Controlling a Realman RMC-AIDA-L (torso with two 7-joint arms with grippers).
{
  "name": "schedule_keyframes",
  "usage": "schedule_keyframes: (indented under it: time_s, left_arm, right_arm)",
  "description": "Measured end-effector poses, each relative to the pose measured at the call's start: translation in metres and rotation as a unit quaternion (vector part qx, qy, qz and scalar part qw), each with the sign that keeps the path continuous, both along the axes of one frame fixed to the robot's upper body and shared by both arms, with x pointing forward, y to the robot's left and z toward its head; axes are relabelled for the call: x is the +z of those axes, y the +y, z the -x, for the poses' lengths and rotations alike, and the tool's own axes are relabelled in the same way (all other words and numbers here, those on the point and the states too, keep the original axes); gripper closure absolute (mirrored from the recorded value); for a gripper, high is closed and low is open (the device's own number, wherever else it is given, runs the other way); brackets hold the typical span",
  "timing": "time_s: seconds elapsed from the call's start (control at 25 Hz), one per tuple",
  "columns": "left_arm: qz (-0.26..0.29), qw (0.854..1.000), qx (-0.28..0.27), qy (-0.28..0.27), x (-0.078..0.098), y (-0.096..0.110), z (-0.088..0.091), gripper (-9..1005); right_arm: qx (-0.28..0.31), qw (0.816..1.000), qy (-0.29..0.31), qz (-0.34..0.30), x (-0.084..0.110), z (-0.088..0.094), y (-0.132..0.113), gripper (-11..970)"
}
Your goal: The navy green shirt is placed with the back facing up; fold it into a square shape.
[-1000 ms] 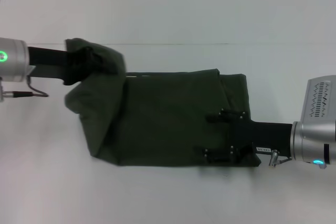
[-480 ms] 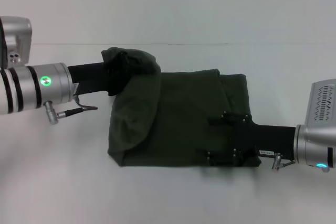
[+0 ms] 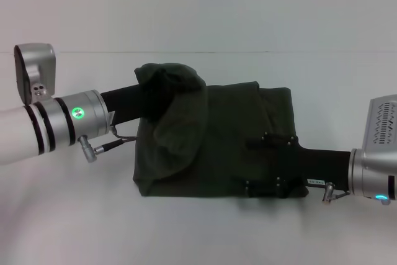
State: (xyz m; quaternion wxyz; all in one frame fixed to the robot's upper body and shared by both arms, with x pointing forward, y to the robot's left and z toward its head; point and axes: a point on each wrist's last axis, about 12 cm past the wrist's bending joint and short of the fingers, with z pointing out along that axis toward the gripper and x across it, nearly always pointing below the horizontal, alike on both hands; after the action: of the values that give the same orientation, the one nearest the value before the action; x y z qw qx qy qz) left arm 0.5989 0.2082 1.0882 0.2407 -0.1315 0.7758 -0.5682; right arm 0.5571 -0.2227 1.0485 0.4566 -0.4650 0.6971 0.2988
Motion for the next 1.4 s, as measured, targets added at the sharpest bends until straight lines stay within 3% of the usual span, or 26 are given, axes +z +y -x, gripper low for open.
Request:
schedule_keyframes:
  time_s: [0.56,0.64,1.12,1.32,1.4]
  left_arm:
    - [0.053,0.998,0.025,-0.009,-0.02,-0.022,0.012,853]
    - [0.06,0.998,0.025,-0.007,-0.021,-0.025,0.013,668]
    - [0.092,0.996,-0.001,-0.001,-0.02,-0.045,0.018,398]
    - [0.081,0.996,-0.001,-0.045,-0.014,-0.026,0.018,205]
    - [0.065,0.995,0.003,-0.07,-0.013,-0.012,0.021,197]
  right_arm:
    - [-0.025,1.0,0.009,-0.008,-0.006,0.008,-0.013,44]
    - [-0.036,0.999,0.01,-0.011,-0.007,0.011,-0.018,44]
    - [-0.173,0.983,0.025,-0.052,-0.022,0.042,-0.076,43]
    - [-0.194,0.977,0.022,-0.083,-0.018,0.047,-0.085,43]
    - [-0.193,0.976,0.02,-0.1,-0.015,0.05,-0.087,43]
